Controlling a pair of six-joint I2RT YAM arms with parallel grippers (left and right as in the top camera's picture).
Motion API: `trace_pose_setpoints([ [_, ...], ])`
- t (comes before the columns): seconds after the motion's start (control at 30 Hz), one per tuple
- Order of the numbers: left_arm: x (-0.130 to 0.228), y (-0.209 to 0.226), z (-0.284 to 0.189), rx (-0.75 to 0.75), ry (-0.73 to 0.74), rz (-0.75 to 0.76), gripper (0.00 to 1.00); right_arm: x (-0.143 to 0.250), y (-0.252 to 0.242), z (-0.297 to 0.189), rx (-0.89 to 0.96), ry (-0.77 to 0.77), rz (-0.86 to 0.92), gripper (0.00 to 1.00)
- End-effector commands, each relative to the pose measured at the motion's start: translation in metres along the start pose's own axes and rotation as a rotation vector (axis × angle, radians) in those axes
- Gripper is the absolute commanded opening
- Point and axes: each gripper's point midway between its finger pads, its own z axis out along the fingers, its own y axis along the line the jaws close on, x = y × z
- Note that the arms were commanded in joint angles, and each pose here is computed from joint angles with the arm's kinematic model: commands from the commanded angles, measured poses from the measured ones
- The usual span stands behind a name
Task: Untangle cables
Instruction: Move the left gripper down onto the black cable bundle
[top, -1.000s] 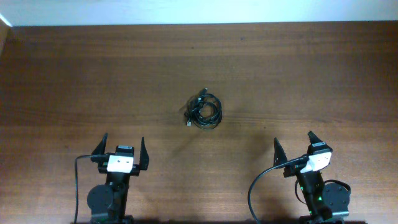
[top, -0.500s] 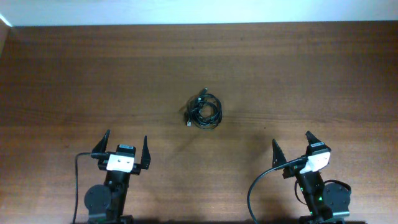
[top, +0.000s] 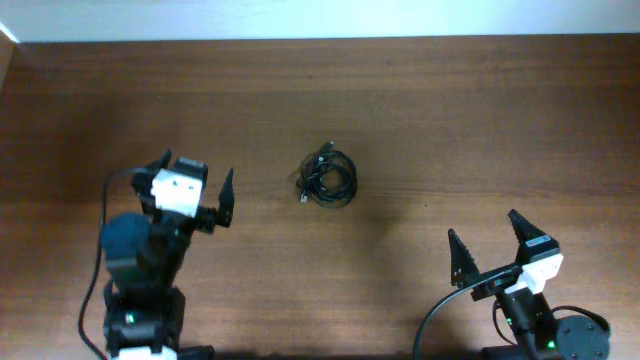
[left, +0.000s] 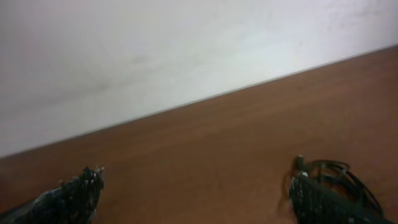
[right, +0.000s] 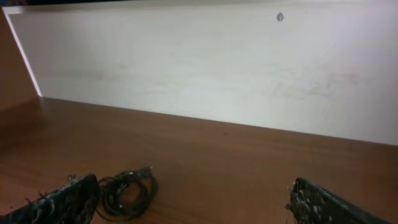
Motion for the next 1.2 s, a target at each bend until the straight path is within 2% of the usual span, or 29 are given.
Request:
trace_pose_setpoints([
  [0.0,-0.035,-0.005,0.019,0.126,0.030,-0.027,0.99,-0.021,0.002,0.001,-0.013,0.023,0.009,0.99],
  [0.1,-0.048,-0.006,0.039,0.215,0.149,-0.077,0.99,-0.036,0.001,0.008,-0.010,0.115,0.033,0.99],
  [0.23,-0.053,0.001,0.058,0.256,0.301,-0.135,0.99,-0.059,-0.003,0.026,-0.005,0.249,0.068,0.99],
  [0.33,-0.059,-0.004,0.063,0.312,0.334,-0.163,0.99,-0.070,0.000,0.046,-0.043,0.397,0.115,0.99],
  [0.4,-0.059,-0.001,0.065,0.293,0.333,-0.157,0.99,-0.069,0.000,0.064,-0.066,0.525,0.160,0.99],
  [0.47,-0.060,-0.002,0.065,0.303,0.328,-0.159,0.99,-0.066,-0.002,0.082,-0.081,0.584,0.184,0.99],
  [0.63,-0.055,-0.014,0.065,0.355,0.347,-0.180,0.98,-0.031,0.018,0.128,-0.268,0.695,0.302,0.99],
  [0.7,-0.044,-0.025,0.076,0.352,0.401,-0.193,0.99,-0.014,0.016,0.140,-0.266,0.744,0.347,0.99],
  [0.8,-0.008,-0.049,0.102,0.279,0.552,-0.185,0.98,0.004,0.014,0.148,-0.260,0.795,0.373,0.99],
  [0.9,0.026,-0.089,0.133,0.342,0.641,-0.200,0.94,0.004,0.006,0.147,-0.232,0.794,0.396,0.99],
  [1.0,0.037,-0.121,0.164,0.402,0.684,-0.168,0.93,0.004,-0.021,0.145,-0.128,0.788,0.504,1.00],
  [1.1,0.039,-0.156,0.184,0.493,0.752,-0.071,0.93,0.006,-0.038,0.139,-0.081,0.794,0.535,1.00],
  [1.17,0.048,-0.185,0.188,0.592,0.798,0.059,0.89,0.009,-0.043,0.135,-0.063,0.806,0.550,0.99],
])
